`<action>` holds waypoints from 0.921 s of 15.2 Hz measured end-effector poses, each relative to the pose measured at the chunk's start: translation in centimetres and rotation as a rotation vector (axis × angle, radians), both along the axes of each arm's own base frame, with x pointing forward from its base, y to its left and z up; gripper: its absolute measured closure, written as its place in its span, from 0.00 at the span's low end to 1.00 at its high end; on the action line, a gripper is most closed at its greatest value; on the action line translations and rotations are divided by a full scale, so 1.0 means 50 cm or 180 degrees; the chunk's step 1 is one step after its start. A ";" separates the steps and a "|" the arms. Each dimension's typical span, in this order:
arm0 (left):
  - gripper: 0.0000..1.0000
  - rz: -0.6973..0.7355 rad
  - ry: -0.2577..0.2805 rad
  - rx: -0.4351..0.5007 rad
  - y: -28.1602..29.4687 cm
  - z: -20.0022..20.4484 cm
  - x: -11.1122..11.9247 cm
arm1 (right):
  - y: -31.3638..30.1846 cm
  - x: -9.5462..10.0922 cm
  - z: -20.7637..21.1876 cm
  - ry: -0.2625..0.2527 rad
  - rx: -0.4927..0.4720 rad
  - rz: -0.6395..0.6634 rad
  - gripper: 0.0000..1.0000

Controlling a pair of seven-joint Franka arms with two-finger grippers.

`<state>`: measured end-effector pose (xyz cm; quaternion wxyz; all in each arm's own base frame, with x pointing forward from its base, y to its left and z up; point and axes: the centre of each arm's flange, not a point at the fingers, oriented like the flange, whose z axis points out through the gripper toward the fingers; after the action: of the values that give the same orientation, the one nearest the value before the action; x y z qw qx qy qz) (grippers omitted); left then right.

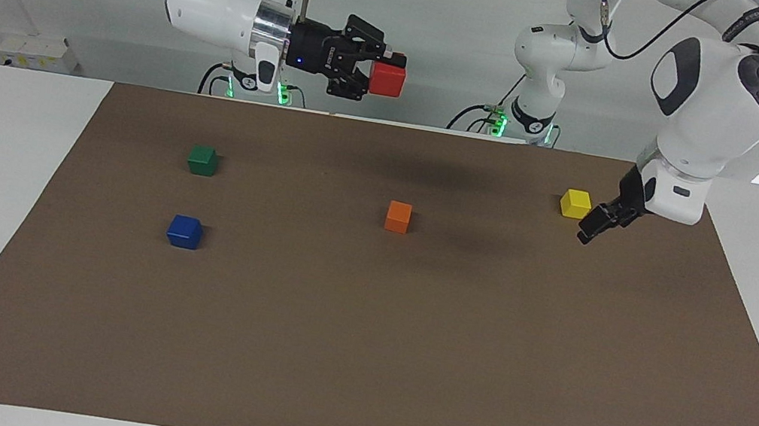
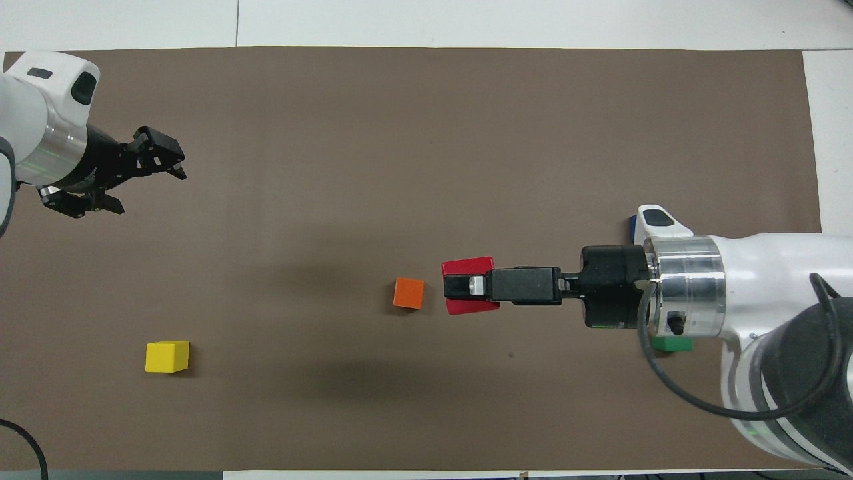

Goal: Transfer red block to right arm and stack on blue block

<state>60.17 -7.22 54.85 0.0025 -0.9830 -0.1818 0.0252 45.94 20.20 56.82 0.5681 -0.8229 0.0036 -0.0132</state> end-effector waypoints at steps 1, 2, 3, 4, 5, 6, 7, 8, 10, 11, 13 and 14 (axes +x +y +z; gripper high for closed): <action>0.00 -0.0167 0.0023 0.0075 0.011 0.002 0.014 | -0.023 0.007 0.004 -0.0085 -0.0306 0.0015 0.42; 0.00 -0.0299 0.0045 0.0118 0.019 0.005 0.028 | -0.048 0.014 0.006 -0.0180 -0.0613 0.0030 0.42; 0.00 -0.0400 0.0075 0.0124 0.024 0.008 0.041 | -0.074 0.021 0.008 -0.0285 -0.0934 0.0051 0.42; 0.00 -0.0475 0.0112 0.0110 0.027 0.015 0.054 | -0.101 0.028 0.009 -0.0392 -0.1273 0.0080 0.42; 0.00 -0.0525 0.0159 0.0096 0.027 0.022 0.064 | -0.128 0.034 0.009 -0.0482 -0.1585 0.0109 0.42; 0.00 -0.0573 0.0192 0.0087 0.026 0.028 0.067 | -0.152 0.039 0.007 -0.0540 -0.1853 0.0140 0.42; 0.00 -0.0639 0.0205 0.0082 0.023 0.030 0.067 | -0.171 0.041 0.002 -0.0578 -0.2108 0.0192 0.42; 0.00 -0.0705 0.0213 0.0079 0.018 0.030 0.064 | -0.188 0.042 -0.004 -0.0622 -0.2379 0.0257 0.42; 0.00 -0.0763 0.0305 0.0104 0.009 0.019 0.043 | -0.221 0.046 -0.018 -0.0678 -0.2882 0.0358 0.42; 0.00 -0.0785 0.0356 0.0130 0.004 0.010 0.024 | -0.244 0.050 -0.025 -0.0668 -0.3088 0.0387 0.42; 0.00 -0.0796 0.0282 0.0191 0.001 0.007 -0.006 | -0.300 0.056 -0.044 -0.0575 -0.3423 0.0411 0.42; 0.00 -0.0789 0.0232 0.0226 0.005 0.014 -0.017 | -0.328 0.061 -0.060 -0.0487 -0.3538 0.0386 0.42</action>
<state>59.32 -6.95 55.53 0.0470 -0.9957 -0.0596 0.0540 48.99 3.79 53.84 0.0476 -0.9938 -0.0923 -0.0400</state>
